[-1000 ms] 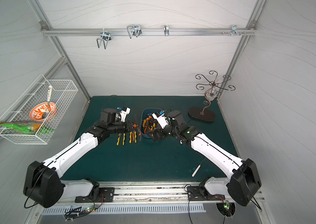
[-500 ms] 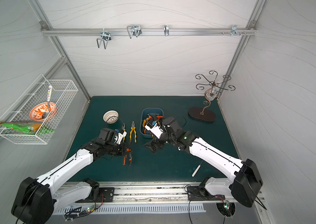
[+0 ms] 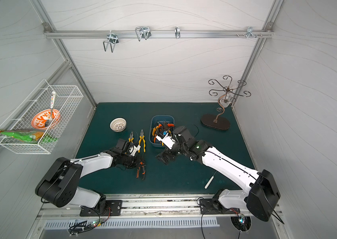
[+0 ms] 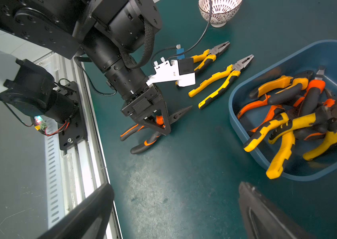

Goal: Take the pliers out of the storage box
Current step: Place the pliers at the center of the board.

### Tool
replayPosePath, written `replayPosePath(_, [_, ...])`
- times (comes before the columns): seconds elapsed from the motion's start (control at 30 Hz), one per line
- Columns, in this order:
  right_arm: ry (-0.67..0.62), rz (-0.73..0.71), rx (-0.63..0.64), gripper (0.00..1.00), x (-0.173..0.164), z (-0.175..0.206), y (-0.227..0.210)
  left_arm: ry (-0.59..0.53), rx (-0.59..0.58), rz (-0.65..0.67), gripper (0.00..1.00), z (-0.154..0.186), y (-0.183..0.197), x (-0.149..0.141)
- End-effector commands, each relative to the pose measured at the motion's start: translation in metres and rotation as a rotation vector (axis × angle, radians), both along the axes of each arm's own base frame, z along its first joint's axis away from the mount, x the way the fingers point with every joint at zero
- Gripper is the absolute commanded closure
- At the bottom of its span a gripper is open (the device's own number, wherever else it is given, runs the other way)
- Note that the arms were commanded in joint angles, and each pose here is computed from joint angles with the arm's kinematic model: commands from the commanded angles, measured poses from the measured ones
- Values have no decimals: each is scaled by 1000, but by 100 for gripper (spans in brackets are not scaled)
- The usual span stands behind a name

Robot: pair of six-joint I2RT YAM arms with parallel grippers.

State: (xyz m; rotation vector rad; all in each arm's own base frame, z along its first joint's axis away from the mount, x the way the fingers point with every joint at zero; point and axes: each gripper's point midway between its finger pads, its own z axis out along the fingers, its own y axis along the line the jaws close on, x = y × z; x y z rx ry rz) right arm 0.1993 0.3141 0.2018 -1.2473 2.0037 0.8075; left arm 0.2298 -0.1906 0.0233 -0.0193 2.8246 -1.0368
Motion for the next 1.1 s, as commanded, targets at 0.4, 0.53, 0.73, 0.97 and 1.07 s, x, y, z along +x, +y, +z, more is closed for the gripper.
replayPosePath(0.4, [-51, -48, -30, 1, 5, 7, -12, 33, 117, 30, 60, -3, 12, 11])
replayPosePath(0.53, [-57, -59, -28, 1, 7, 8, -13, 30, 140, 35, 58, -3, 16, 12])
replayPosePath(0.73, [-76, -132, -14, 1, 19, 15, -21, 0, 223, 71, 47, 6, 31, 14])
replayPosePath(0.97, [-39, -369, 92, 1, 61, 36, -47, -108, 199, 139, 33, 43, 32, 27])
replayPosePath(1.07, [-30, -479, 102, 1, 83, 42, -59, -224, 141, 140, 25, 73, 24, 36])
